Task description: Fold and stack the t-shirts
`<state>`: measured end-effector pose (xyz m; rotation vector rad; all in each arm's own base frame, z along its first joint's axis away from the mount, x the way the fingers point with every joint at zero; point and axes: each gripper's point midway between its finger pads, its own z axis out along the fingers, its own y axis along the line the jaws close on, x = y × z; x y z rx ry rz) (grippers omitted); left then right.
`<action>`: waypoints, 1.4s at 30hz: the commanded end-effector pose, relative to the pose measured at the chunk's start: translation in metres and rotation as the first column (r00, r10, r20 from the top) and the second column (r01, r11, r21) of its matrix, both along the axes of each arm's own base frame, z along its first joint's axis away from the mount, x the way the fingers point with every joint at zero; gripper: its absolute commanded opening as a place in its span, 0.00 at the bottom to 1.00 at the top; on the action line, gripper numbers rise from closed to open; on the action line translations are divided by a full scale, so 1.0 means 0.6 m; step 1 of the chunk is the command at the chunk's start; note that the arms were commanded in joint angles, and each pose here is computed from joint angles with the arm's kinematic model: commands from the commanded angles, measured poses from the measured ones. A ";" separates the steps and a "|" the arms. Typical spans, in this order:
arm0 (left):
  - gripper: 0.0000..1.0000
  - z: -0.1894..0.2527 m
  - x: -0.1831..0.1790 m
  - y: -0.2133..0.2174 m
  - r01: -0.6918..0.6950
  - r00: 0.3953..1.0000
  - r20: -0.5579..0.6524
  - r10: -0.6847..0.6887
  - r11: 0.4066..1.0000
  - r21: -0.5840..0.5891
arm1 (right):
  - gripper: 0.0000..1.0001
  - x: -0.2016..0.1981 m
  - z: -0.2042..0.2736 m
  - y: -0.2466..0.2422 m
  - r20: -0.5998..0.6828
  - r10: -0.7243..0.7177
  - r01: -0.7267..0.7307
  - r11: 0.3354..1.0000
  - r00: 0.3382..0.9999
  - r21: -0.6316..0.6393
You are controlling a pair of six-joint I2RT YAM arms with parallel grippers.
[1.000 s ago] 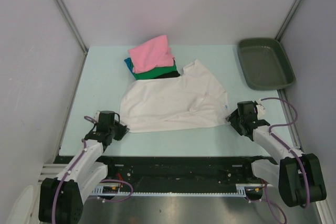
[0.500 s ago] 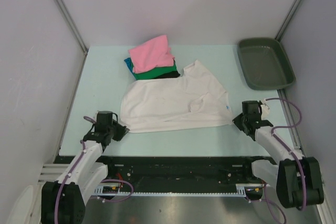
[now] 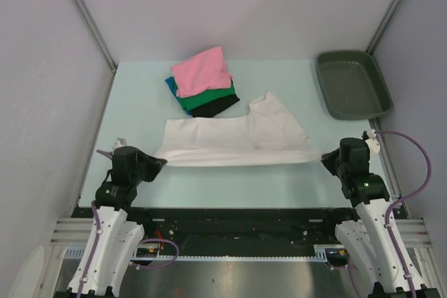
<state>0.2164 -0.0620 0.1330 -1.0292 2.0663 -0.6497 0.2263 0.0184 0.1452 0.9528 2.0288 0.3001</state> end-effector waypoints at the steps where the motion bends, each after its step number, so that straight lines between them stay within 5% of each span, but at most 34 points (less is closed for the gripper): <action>1: 0.00 -0.086 -0.060 0.001 0.009 0.989 -0.149 -0.010 1.000 -0.005 | 0.00 -0.038 -0.018 -0.010 -0.081 -0.035 0.031 0.998 0.996 -0.045; 12: 0.01 -0.101 -0.081 0.001 0.000 0.982 -0.188 -0.003 1.000 -0.016 | 0.00 -0.059 -0.030 0.007 -0.160 -0.046 0.035 0.997 0.986 -0.075; 14: 0.06 -0.099 -0.084 0.000 -0.002 0.980 -0.201 -0.002 1.000 -0.021 | 0.00 -0.065 -0.032 0.011 -0.174 -0.048 0.037 0.997 0.984 -0.069; 15: 0.19 -0.096 -0.084 0.000 -0.001 0.980 -0.199 -0.004 1.000 -0.022 | 0.04 -0.067 -0.031 0.013 -0.175 -0.046 0.036 0.998 0.984 -0.061; 16: 0.29 -0.093 -0.089 0.000 -0.001 0.978 -0.208 -0.004 1.000 -0.021 | 0.12 -0.069 -0.032 0.016 -0.177 -0.042 0.034 0.998 0.983 -0.046; 19: 0.66 -0.086 -0.100 0.000 0.001 0.975 -0.222 -0.006 1.000 -0.023 | 0.74 -0.075 -0.025 0.015 -0.157 -0.046 0.042 0.999 0.987 -0.027; 22: 0.85 -0.077 -0.114 -0.004 0.014 0.974 -0.228 -0.021 0.999 -0.031 | 0.95 -0.074 0.003 0.012 -0.120 -0.044 0.041 0.999 0.992 -0.030; 30: 0.86 -0.006 -0.055 -0.015 0.067 0.993 -0.095 -0.070 0.997 -0.033 | 1.00 -0.015 0.087 0.039 0.016 0.093 -0.092 0.993 0.995 -0.077; 37: 0.86 -0.015 0.035 -0.014 0.112 0.986 -0.131 -0.107 0.993 0.034 | 0.98 0.110 0.092 0.106 0.074 0.314 -0.298 0.939 0.946 -0.172; 42: 0.86 -0.027 0.082 -0.001 0.086 0.982 -0.177 -0.071 0.993 0.077 | 0.96 0.180 0.061 0.131 0.051 0.384 -0.376 0.919 0.922 -0.122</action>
